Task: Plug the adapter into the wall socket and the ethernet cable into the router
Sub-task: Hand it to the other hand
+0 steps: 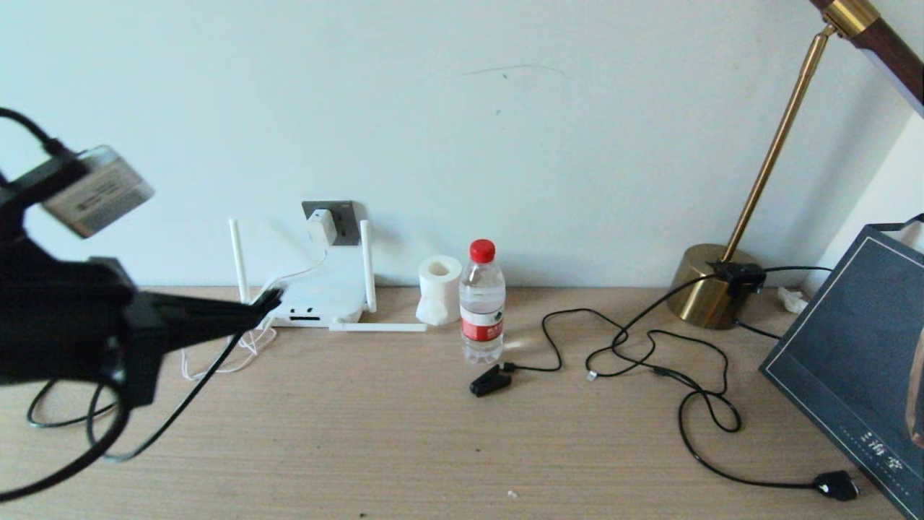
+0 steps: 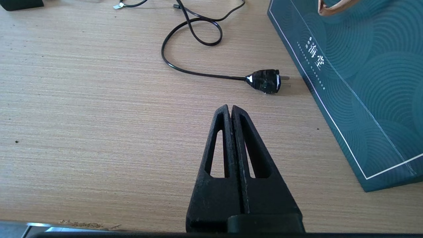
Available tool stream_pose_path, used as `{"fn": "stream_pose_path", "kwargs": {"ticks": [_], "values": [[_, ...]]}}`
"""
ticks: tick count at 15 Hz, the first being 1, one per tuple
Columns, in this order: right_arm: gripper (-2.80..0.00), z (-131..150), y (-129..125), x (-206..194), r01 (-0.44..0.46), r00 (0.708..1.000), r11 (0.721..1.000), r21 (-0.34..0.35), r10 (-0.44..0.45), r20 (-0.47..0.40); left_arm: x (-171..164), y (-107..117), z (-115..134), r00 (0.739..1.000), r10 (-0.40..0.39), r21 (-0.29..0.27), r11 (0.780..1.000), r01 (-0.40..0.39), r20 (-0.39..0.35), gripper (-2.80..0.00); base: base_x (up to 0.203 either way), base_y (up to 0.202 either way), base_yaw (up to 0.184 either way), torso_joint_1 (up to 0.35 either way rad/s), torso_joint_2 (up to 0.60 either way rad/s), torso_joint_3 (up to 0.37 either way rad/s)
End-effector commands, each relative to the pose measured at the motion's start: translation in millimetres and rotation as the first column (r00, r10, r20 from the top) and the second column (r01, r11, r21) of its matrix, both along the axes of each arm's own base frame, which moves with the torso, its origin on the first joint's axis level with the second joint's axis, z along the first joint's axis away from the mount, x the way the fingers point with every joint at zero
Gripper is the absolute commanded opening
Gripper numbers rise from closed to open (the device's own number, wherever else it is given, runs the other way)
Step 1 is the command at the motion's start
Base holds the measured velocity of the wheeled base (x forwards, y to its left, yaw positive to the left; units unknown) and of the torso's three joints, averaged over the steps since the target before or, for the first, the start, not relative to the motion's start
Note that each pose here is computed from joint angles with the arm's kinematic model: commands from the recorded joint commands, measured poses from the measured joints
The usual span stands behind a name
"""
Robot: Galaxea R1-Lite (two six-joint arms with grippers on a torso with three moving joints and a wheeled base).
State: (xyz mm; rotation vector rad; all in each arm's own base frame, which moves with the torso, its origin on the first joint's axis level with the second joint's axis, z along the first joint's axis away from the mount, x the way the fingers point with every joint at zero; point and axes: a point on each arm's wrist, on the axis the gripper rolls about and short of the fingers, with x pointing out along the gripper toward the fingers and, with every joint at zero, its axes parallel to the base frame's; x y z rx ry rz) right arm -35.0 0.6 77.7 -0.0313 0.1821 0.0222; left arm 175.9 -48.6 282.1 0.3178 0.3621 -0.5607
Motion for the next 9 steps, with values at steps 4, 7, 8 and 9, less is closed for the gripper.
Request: {"fn": "stream_pose_path", "kwargs": {"ticks": [4, 7, 8, 9], "values": [[-2.80, 0, 0, 0, -0.001, 1.000, 1.000, -0.001, 0.001, -0.002, 74, -44, -2, 0.960, 0.068, 0.219, 0.967, -0.130, 0.270, -2.80, 0.000, 0.000, 0.000, 0.000, 0.00, 0.000], [-2.80, 0, 0, 0, 0.000, 1.000, 1.000, -0.002, 0.000, -0.002, 91, -50, 3, 0.909, 0.022, 0.270, 0.952, -0.147, 0.417, -2.80, 0.000, 0.000, 0.000, 0.000, 0.00, 0.000], [-2.80, 0, 0, 0, 0.000, 1.000, 1.000, -0.001, 0.000, -0.003, 95, -52, 4, 0.887, 0.003, 0.295, 0.942, -0.157, 0.463, -2.80, 0.000, 0.000, 0.000, 0.000, 0.00, 0.000], [-2.80, 0, 0, 0, 0.000, 1.000, 1.000, -0.001, 0.000, -0.002, 96, -53, 2, 0.877, -0.017, 0.321, 0.934, -0.158, 0.481, -2.80, 0.000, 0.000, 0.000, 0.000, 0.00, 0.000]]}}
